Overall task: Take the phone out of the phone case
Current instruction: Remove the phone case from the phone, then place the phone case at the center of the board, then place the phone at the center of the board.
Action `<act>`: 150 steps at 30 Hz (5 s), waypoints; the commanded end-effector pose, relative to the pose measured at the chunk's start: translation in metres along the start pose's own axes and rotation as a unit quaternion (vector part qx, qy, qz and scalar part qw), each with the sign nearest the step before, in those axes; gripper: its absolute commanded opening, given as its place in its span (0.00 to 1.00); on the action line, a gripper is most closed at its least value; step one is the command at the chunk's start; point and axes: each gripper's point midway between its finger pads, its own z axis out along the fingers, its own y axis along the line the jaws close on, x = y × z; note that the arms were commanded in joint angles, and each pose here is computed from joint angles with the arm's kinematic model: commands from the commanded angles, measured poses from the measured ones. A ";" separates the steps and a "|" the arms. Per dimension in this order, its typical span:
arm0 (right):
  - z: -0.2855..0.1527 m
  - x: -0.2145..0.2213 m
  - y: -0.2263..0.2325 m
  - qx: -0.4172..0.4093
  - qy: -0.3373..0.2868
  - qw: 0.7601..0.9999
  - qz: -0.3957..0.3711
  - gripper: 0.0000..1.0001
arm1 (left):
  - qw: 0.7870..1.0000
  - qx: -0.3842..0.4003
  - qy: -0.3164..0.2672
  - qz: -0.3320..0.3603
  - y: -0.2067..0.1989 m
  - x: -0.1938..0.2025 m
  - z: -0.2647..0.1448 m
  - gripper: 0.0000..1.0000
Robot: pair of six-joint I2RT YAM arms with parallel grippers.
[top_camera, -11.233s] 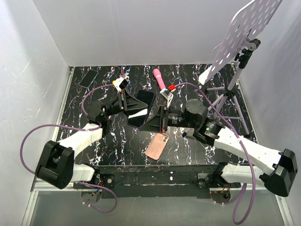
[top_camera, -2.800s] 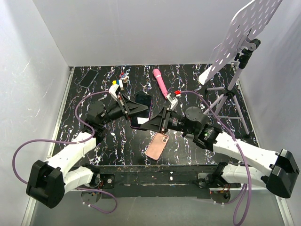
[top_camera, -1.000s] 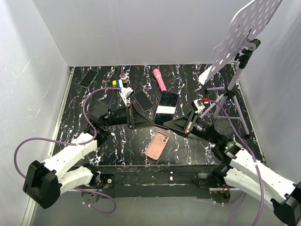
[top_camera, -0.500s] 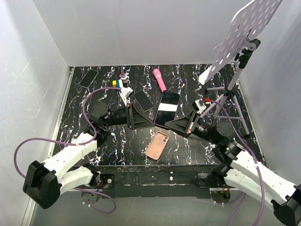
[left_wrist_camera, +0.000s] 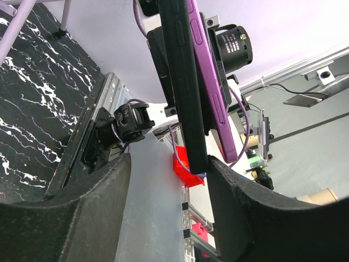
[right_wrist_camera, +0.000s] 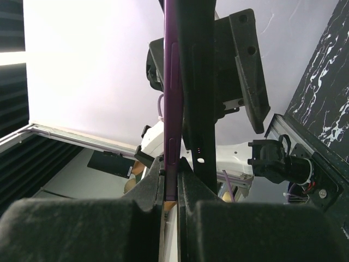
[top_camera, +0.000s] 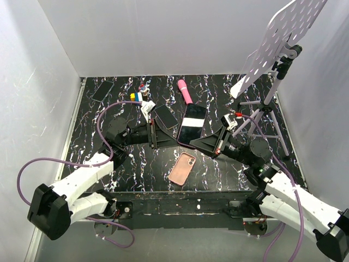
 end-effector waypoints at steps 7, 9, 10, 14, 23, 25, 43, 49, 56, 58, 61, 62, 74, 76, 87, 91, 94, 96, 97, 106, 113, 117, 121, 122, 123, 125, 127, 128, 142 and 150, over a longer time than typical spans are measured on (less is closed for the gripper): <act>0.001 0.012 0.027 -0.062 0.040 0.997 -0.025 0.01 | 0.999 -0.018 -0.010 -0.028 0.010 -0.017 0.013 0.28; 0.001 0.014 0.017 -0.050 0.048 0.997 -0.020 0.01 | 0.997 -0.057 -0.004 -0.044 0.030 -0.013 0.013 0.13; 0.000 0.017 0.014 -0.046 0.056 0.997 -0.019 0.01 | 0.994 -0.093 0.001 -0.057 0.046 -0.009 0.011 0.00; -0.007 0.024 0.009 -0.043 0.067 0.997 -0.021 0.01 | 0.964 -0.252 0.028 -0.080 0.112 0.016 -0.012 0.00; -0.028 0.015 0.030 0.017 0.024 0.992 -0.122 0.01 | 0.943 -0.295 0.103 -0.112 0.138 0.102 -0.050 0.00; -0.029 0.013 0.036 0.017 0.020 0.991 -0.134 0.01 | 0.943 -0.296 0.099 -0.113 0.135 0.116 -0.058 0.00; -0.027 0.015 0.015 0.013 0.024 0.993 -0.115 0.01 | 0.935 -0.298 0.146 -0.126 0.178 0.145 -0.041 0.00; -0.022 0.016 0.010 0.018 0.032 0.993 -0.114 0.01 | 0.935 -0.298 0.157 -0.112 0.184 0.141 -0.034 0.00; -0.016 0.017 -0.006 0.025 0.044 0.994 -0.102 0.01 | 0.923 -0.311 0.178 -0.137 0.191 0.152 -0.037 0.35; -0.016 0.017 -0.011 0.030 0.044 0.994 -0.099 0.01 | 0.914 -0.337 0.178 -0.140 0.193 0.153 -0.045 0.55; -0.018 0.017 -0.019 0.046 0.043 0.993 -0.100 0.01 | 0.903 -0.375 0.168 -0.124 0.187 0.147 -0.060 0.71; -0.020 0.017 -0.023 0.058 0.043 0.992 -0.103 0.01 | 0.902 -0.382 0.164 -0.119 0.182 0.145 -0.064 0.76; -0.023 0.021 -0.062 0.131 0.082 0.978 -0.139 0.01 | 0.938 -0.341 -0.017 0.055 0.068 0.018 -0.056 0.98; -0.020 0.025 -0.057 0.109 0.095 0.978 -0.148 0.01 | 0.957 -0.289 0.016 0.009 0.056 0.021 -0.032 0.98; 0.000 0.029 -0.063 0.069 0.129 0.979 -0.139 0.01 | 0.990 -0.097 0.015 -0.104 0.038 0.014 0.013 0.52; 0.007 0.028 -0.076 0.079 0.138 0.979 -0.127 0.01 | 0.990 -0.092 -0.015 -0.102 0.042 -0.002 0.004 0.32; 0.009 0.026 -0.089 0.102 0.135 0.979 -0.111 0.23 | 0.987 -0.112 -0.041 -0.108 0.060 -0.018 -0.009 0.12; 0.008 0.021 -0.100 0.132 0.119 0.978 -0.105 0.39 | 0.984 -0.128 -0.057 -0.111 0.073 -0.030 -0.017 0.00; 0.006 0.018 -0.107 0.152 0.111 0.977 -0.102 0.49 | 0.983 -0.138 -0.064 -0.105 0.080 -0.036 -0.021 0.00; -0.047 -0.007 -0.152 0.370 0.057 0.917 -0.139 0.77 | 0.843 -0.477 -0.193 -0.155 0.229 -0.077 -0.132 0.00; -0.061 -0.006 -0.139 0.341 0.025 0.928 -0.144 0.77 | 0.809 -0.487 -0.239 -0.225 0.317 -0.100 -0.147 0.00; -0.067 -0.006 -0.134 0.330 0.010 0.932 -0.150 0.77 | 0.821 -0.472 -0.243 -0.211 0.341 -0.119 -0.138 0.00; -0.071 -0.008 -0.134 0.327 -0.005 0.933 -0.153 0.76 | 0.823 -0.465 -0.233 -0.230 0.358 -0.119 -0.130 0.00; -0.071 -0.009 -0.133 0.326 -0.007 0.933 -0.154 0.77 | 0.821 -0.466 -0.229 -0.238 0.361 -0.115 -0.129 0.00; -0.070 -0.010 -0.131 0.324 -0.008 0.933 -0.155 0.77 | 0.820 -0.466 -0.226 -0.242 0.364 -0.113 -0.128 0.00; -0.068 -0.010 -0.128 0.320 -0.006 0.934 -0.158 0.76 | 0.823 -0.463 -0.219 -0.245 0.367 -0.110 -0.126 0.00; -0.067 -0.011 -0.125 0.316 -0.006 0.935 -0.162 0.77 | 0.826 -0.458 -0.203 -0.258 0.370 -0.104 -0.122 0.08; -0.066 -0.011 -0.125 0.316 -0.005 0.935 -0.162 0.77 | 0.829 -0.452 -0.196 -0.265 0.371 -0.101 -0.119 0.17; -0.055 -0.005 -0.116 0.296 0.032 0.938 -0.178 0.77 | 0.672 -0.718 -0.172 -0.060 0.317 -0.168 -0.255 0.98; -0.043 0.001 -0.110 0.279 0.078 0.937 -0.193 0.78 | 0.628 -0.745 -0.222 0.042 0.346 -0.278 -0.332 0.98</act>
